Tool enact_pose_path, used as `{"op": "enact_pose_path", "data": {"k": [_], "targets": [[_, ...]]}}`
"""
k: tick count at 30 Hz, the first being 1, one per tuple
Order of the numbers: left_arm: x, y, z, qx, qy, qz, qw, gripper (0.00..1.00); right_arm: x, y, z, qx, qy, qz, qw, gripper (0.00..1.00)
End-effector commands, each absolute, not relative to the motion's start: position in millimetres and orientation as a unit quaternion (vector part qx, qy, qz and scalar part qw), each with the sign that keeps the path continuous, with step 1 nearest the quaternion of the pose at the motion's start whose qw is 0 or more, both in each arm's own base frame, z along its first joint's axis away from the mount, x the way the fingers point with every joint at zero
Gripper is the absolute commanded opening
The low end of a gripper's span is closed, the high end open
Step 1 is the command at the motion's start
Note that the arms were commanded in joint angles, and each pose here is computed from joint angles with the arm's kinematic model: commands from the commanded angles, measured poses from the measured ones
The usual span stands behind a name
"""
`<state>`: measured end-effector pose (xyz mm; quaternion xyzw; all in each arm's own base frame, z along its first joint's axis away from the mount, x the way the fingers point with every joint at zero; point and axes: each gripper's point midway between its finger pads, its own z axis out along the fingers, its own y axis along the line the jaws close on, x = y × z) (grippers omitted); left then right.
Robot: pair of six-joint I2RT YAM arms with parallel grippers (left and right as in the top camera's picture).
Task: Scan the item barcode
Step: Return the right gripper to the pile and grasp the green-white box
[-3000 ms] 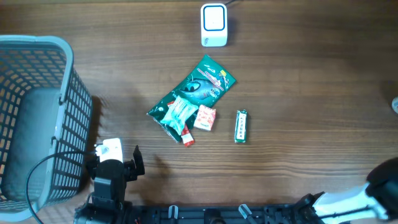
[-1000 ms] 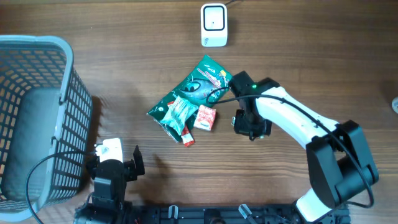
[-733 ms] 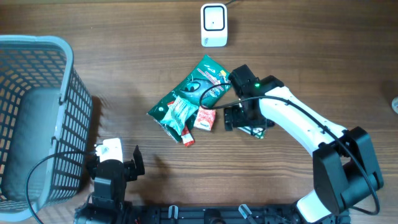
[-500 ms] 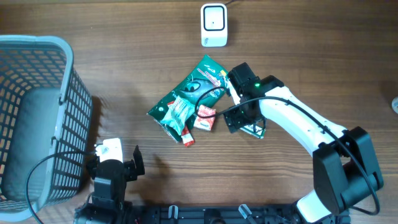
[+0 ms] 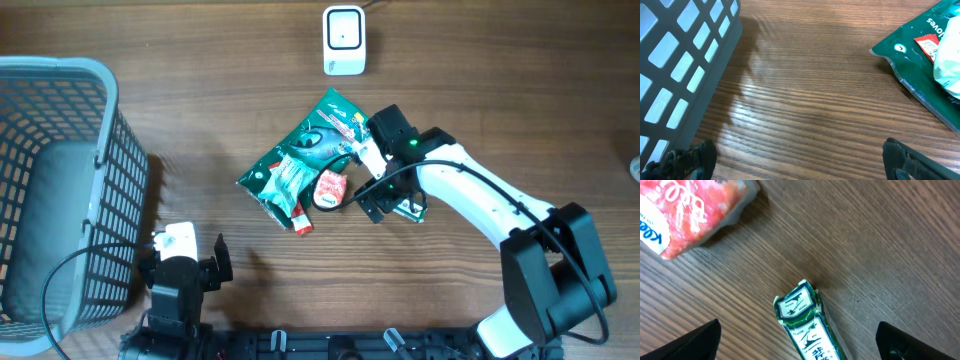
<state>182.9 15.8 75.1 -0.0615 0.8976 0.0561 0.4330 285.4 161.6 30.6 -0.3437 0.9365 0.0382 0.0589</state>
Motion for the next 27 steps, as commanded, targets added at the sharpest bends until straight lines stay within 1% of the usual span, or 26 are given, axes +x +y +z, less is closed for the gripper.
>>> {"op": "enact_pose_path", "data": {"k": [1,5,8,10,13,15,16,19,20,21,23,27], "targets": [[182.2,15.5,70.7,-0.053,0.9,0.058,0.429,1.0,283.1,162.5,31.4,-0.353,0.932,0.044,0.061,1.0],[182.2,15.5,70.7,-0.053,0.9,0.058,0.429,1.0,278.4,160.1,25.6,-0.353,0.933,0.043,0.055,0.98],[182.2,15.6,70.7,-0.053,0.9,0.058,0.429,1.0,273.4,157.4,12.5,-0.353,0.933,0.043,0.056,0.97],[182.2,15.5,70.7,-0.053,0.9,0.058,0.429,1.0,271.3,156.2,3.7,-0.353,0.932,0.044,0.062,0.93],[182.2,15.5,70.7,-0.053,0.9,0.058,0.429,1.0,268.8,154.2,-1.8,-0.353,0.933,0.042,0.062,0.73],[182.2,15.5,70.7,-0.053,0.9,0.058,0.429,1.0,268.8,154.2,-1.8,-0.352,0.933,0.042,0.062,0.52],[182.2,15.5,70.7,-0.053,0.9,0.058,0.429,1.0,268.7,154.2,-1.8,-0.351,0.933,0.042,0.062,0.48],[182.2,15.6,70.7,-0.053,0.9,0.058,0.429,1.0,268.9,154.3,-1.7,-0.337,0.939,0.043,0.062,0.4],[182.2,15.5,70.7,-0.053,0.9,0.058,0.429,1.0,268.8,154.3,-1.7,-0.329,0.941,0.044,0.061,0.41],[182.2,15.5,70.7,-0.053,0.9,0.058,0.429,1.0,268.7,154.2,-1.8,-0.327,0.942,0.044,0.061,0.46],[182.2,15.5,70.7,-0.053,0.9,0.058,0.429,1.0,268.6,154.1,-1.8,-0.327,0.942,0.044,0.061,0.46],[182.2,15.5,70.7,-0.053,0.9,0.058,0.429,1.0,268.8,154.3,-1.7,-0.319,0.945,0.044,0.061,0.25]]}}
